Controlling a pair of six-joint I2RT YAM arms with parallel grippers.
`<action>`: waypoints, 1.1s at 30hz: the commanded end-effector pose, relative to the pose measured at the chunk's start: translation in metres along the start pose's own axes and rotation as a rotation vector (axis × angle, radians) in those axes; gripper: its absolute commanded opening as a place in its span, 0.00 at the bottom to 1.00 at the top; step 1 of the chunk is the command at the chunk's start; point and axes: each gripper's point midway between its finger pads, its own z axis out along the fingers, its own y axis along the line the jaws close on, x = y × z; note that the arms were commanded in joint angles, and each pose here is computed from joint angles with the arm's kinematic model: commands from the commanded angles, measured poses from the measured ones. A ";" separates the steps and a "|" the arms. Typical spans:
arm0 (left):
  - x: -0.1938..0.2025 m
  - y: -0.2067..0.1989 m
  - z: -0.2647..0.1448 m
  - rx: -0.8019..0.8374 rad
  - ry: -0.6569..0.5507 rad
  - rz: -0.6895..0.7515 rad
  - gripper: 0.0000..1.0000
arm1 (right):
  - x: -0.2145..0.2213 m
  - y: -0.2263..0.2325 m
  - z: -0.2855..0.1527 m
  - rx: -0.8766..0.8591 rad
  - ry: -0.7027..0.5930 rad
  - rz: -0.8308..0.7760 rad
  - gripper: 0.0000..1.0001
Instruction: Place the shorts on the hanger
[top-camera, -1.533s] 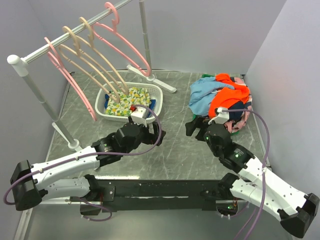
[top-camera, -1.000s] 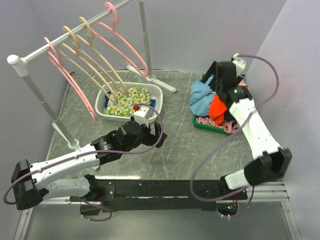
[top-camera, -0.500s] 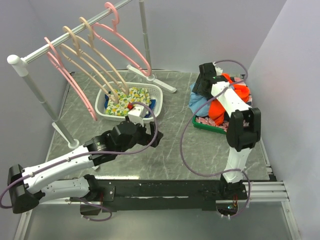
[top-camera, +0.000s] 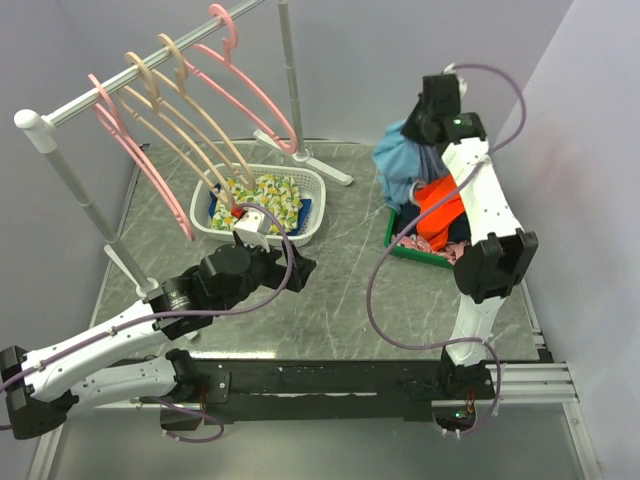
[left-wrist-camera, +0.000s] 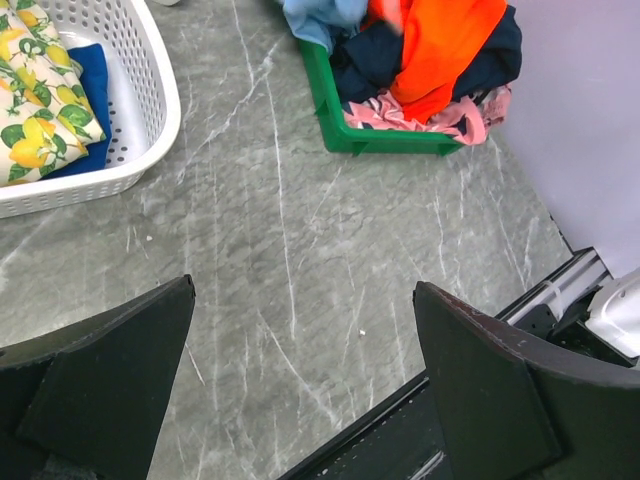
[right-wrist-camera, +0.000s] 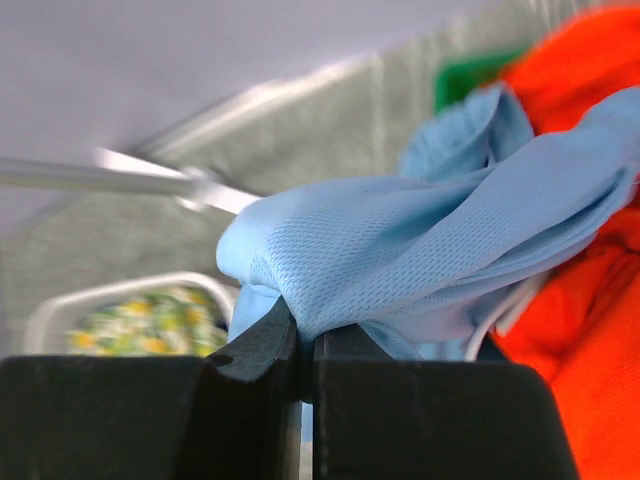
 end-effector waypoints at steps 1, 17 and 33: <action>-0.020 -0.006 -0.006 0.017 -0.053 0.001 0.98 | -0.062 0.029 -0.068 -0.152 -0.138 0.052 0.00; -0.012 -0.010 -0.011 0.061 -0.020 0.016 0.99 | -0.173 0.100 -0.241 -0.636 -0.558 0.046 0.00; -0.027 -0.021 -0.035 0.129 -0.020 0.060 0.97 | -0.111 0.082 -0.375 -0.750 -0.608 0.069 0.00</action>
